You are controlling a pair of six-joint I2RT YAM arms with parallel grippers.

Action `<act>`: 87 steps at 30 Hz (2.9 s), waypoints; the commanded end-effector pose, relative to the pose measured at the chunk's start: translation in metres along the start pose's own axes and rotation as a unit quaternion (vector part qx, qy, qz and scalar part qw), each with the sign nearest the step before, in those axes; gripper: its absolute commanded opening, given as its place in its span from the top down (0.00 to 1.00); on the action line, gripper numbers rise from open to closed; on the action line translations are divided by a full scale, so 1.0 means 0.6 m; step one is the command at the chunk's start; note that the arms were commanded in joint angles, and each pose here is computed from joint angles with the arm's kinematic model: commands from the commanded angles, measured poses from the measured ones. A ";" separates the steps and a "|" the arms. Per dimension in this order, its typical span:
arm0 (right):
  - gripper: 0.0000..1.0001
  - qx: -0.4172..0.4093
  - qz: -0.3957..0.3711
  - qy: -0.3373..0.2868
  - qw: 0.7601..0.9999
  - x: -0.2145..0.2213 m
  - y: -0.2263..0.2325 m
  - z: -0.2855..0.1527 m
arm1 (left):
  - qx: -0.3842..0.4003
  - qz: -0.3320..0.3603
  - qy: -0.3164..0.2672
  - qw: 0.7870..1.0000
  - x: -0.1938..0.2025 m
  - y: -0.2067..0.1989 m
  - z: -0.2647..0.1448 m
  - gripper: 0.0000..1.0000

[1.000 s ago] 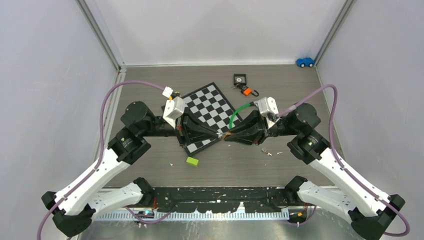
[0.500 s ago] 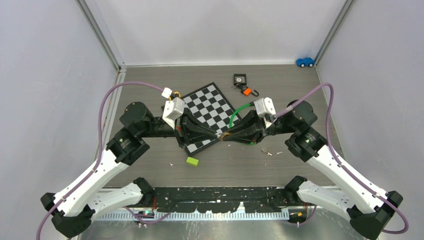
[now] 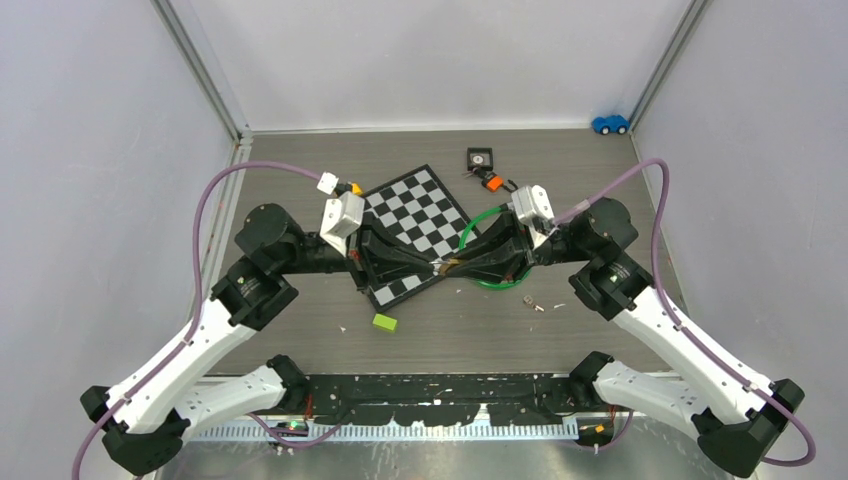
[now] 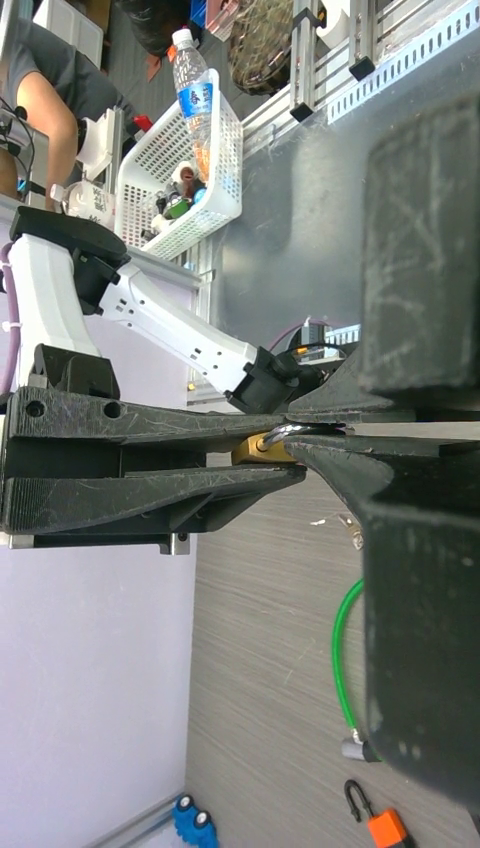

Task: Lock with the key
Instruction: Lock the lock.

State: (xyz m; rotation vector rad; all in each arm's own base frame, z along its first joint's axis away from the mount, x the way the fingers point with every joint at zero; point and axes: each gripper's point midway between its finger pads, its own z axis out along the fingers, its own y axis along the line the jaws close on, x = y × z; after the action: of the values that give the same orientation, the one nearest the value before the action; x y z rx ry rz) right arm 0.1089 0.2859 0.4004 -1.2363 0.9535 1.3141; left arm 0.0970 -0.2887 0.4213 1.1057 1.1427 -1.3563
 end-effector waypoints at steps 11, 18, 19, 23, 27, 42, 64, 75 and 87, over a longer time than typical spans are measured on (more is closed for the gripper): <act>1.00 -0.020 -0.055 -0.040 0.997 -0.083 0.006 0.036 | 0.019 0.002 0.003 1.000 -0.006 -0.002 0.013 1.00; 1.00 0.011 -0.086 -0.040 0.995 -0.096 -0.009 0.037 | 0.021 -0.012 0.013 1.000 0.005 -0.004 0.015 1.00; 1.00 0.013 -0.086 -0.040 0.995 -0.097 -0.011 0.038 | 0.021 -0.014 0.013 1.000 0.005 -0.004 0.016 1.00; 1.00 0.024 -0.106 -0.043 0.993 -0.105 -0.018 0.040 | 0.019 -0.017 0.015 1.000 0.009 -0.003 0.019 1.00; 1.00 0.035 -0.122 -0.047 0.991 -0.114 -0.023 0.038 | 0.014 -0.021 0.018 1.000 0.012 -0.001 0.018 1.00; 0.99 0.004 -0.128 -0.069 0.989 -0.152 0.000 0.056 | 0.015 -0.028 0.029 0.999 0.030 0.004 0.028 1.00; 1.00 -0.018 -0.144 -0.073 0.987 -0.175 0.024 0.078 | 0.023 -0.061 0.098 0.993 0.130 0.000 0.051 1.00; 1.00 -0.010 -0.159 -0.074 0.984 -0.193 0.030 0.067 | 0.011 -0.075 0.133 0.988 0.182 0.004 0.036 1.00; 1.00 -0.002 -0.182 -0.071 0.981 -0.220 0.037 0.055 | 0.009 -0.098 0.151 0.984 0.226 0.005 0.031 1.00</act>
State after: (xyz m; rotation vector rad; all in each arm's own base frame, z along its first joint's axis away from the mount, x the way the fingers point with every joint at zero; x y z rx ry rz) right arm 0.0918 0.2980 0.4159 -1.3610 1.0686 1.1874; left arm 0.0871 -0.3050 0.4241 1.1145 1.0112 -1.3310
